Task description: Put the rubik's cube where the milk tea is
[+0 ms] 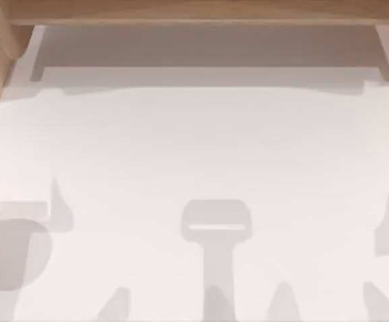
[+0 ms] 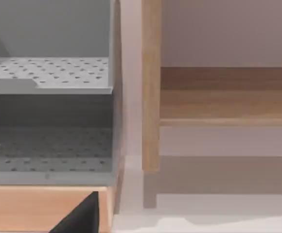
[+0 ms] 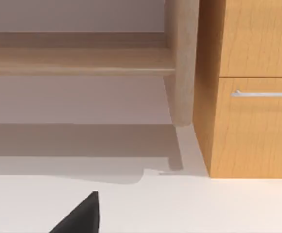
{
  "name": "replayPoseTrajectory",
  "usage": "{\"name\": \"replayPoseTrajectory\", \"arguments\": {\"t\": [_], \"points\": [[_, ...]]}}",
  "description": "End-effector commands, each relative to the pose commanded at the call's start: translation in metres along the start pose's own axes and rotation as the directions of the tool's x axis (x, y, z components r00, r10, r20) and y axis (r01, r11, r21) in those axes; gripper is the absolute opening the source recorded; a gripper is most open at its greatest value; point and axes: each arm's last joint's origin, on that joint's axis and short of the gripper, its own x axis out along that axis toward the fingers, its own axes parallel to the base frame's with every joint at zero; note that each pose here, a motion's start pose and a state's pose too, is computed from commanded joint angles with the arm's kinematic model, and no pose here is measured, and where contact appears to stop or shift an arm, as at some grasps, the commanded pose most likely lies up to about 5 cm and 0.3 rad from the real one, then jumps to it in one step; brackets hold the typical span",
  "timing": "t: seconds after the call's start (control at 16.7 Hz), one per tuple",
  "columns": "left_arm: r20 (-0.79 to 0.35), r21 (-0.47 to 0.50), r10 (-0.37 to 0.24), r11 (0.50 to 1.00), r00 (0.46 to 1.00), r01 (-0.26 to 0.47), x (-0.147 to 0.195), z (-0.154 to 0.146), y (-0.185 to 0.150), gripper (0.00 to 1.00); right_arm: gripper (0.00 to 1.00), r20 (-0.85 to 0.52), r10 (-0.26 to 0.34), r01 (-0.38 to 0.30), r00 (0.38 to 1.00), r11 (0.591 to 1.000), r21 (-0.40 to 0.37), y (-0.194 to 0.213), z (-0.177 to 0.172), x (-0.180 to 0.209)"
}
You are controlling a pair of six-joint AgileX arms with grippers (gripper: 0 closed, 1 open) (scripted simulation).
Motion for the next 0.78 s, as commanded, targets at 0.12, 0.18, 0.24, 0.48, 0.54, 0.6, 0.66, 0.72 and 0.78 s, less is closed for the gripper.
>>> {"name": "replayPoseTrajectory", "arguments": {"t": [0.12,0.18,0.24,0.48,0.54,0.6,0.66,0.72,0.78], "points": [[0.003,0.002,-0.001,1.000,1.000,0.001,0.012,0.037,-0.005,1.00,1.00,0.000,0.000,0.000,1.000,1.000,0.000,0.000,0.000,0.000],[0.004,0.002,-0.002,1.000,1.000,0.002,0.022,0.057,-0.009,1.00,1.00,0.000,0.000,0.000,1.000,1.000,0.000,0.000,0.000,0.000],[0.005,0.003,-0.003,1.000,1.000,0.003,0.033,0.077,-0.014,1.00,1.00,0.000,0.000,0.000,1.000,1.000,0.000,0.000,0.000,0.000],[0.003,0.003,-0.008,1.000,1.000,0.008,0.101,0.145,-0.049,1.00,1.00,0.000,0.000,0.000,1.000,1.000,0.000,0.000,0.000,0.000],[0.001,0.003,-0.009,1.000,1.000,0.009,0.121,0.158,-0.062,1.00,1.00,0.000,0.000,0.000,1.000,1.000,0.000,0.000,0.000,0.000],[-0.001,0.002,-0.009,1.000,1.000,0.009,0.141,0.167,-0.077,1.00,1.00,0.000,0.000,0.000,1.000,1.000,0.000,0.000,0.000,0.000],[-0.003,0.002,-0.010,1.000,1.000,0.010,0.161,0.174,-0.092,1.00,1.00,0.000,0.000,0.000,1.000,1.000,0.000,0.000,0.000,0.000],[-0.005,0.001,-0.010,1.000,1.000,0.010,0.180,0.179,-0.109,1.00,1.00,0.000,0.000,0.000,1.000,1.000,0.000,0.000,0.000,0.000],[-0.007,0.001,-0.011,1.000,1.000,0.011,0.197,0.181,-0.125,1.00,1.00,0.000,0.000,0.000,1.000,1.000,0.000,0.000,0.000,0.000]]}}
